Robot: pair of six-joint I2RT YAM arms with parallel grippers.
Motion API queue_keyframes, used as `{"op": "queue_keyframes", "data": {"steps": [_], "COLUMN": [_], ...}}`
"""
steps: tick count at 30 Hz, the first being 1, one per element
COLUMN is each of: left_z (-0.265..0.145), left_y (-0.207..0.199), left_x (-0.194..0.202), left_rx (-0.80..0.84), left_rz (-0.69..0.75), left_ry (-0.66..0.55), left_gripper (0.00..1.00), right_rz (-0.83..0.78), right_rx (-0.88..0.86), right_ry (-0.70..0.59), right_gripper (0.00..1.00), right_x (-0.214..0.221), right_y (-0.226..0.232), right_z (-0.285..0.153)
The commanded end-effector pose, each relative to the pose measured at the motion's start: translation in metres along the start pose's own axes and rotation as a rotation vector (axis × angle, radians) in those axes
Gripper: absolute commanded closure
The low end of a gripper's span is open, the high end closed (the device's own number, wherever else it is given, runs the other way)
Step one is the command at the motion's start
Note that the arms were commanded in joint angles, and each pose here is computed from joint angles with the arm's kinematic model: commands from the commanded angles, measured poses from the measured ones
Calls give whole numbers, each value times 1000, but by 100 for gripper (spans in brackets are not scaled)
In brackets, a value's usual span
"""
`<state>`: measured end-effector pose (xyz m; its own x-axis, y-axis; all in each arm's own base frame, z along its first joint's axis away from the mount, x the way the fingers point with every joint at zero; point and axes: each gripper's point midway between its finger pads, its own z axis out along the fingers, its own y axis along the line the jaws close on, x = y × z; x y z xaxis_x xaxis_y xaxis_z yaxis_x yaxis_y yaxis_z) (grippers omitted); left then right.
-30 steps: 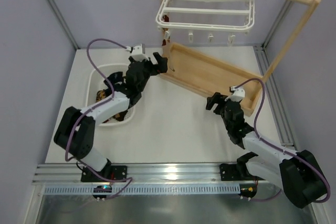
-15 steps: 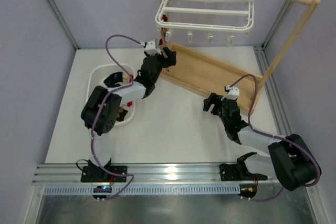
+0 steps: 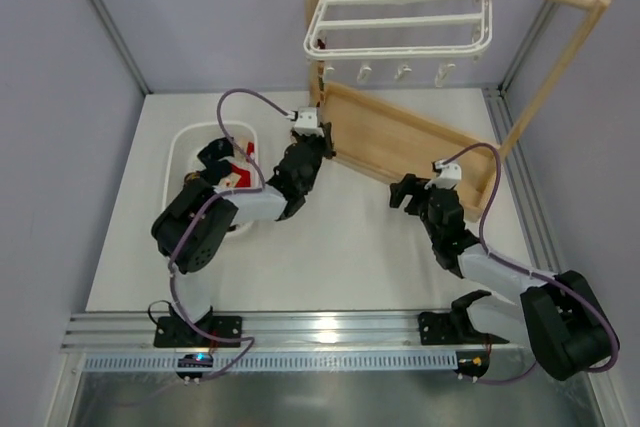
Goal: Remove the socks clipped to the hanger
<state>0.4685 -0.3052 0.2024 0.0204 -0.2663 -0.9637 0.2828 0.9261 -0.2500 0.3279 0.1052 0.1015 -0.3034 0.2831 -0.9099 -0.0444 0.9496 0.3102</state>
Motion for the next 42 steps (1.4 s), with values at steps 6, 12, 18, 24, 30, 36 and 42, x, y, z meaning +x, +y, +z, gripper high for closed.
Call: {"op": "queue_keyframes", "data": {"steps": [6, 12, 18, 24, 30, 36, 42], "left_z": [-86, -145, -196, -232, -262, -281, -284], "left_y": [-53, -88, -116, -147, -157, -162, -164], "left_x": [-98, -107, -101, -95, -104, -113, -105], "left_rx": [19, 66, 104, 157, 173, 200, 208], "left_rz": [39, 36, 68, 106, 98, 93, 130], "left_ry": [-229, -201, -153, -107, -102, -89, -71], "left_gripper": [100, 100, 100, 100, 100, 100, 100], "right_rz": [-26, -30, -29, -22, -25, -47, -78], "right_rx": [13, -13, -46, -93, -143, -183, -326], "right_ry": [-113, -140, -163, -146, -136, -137, -160], "right_gripper": [14, 14, 14, 14, 14, 14, 14], "right_x": [-44, -57, -69, -68, -68, -77, -110], "right_y": [0, 2, 7, 16, 26, 36, 65], "right_z": [-23, -45, -62, -64, -67, -78, -116]}}
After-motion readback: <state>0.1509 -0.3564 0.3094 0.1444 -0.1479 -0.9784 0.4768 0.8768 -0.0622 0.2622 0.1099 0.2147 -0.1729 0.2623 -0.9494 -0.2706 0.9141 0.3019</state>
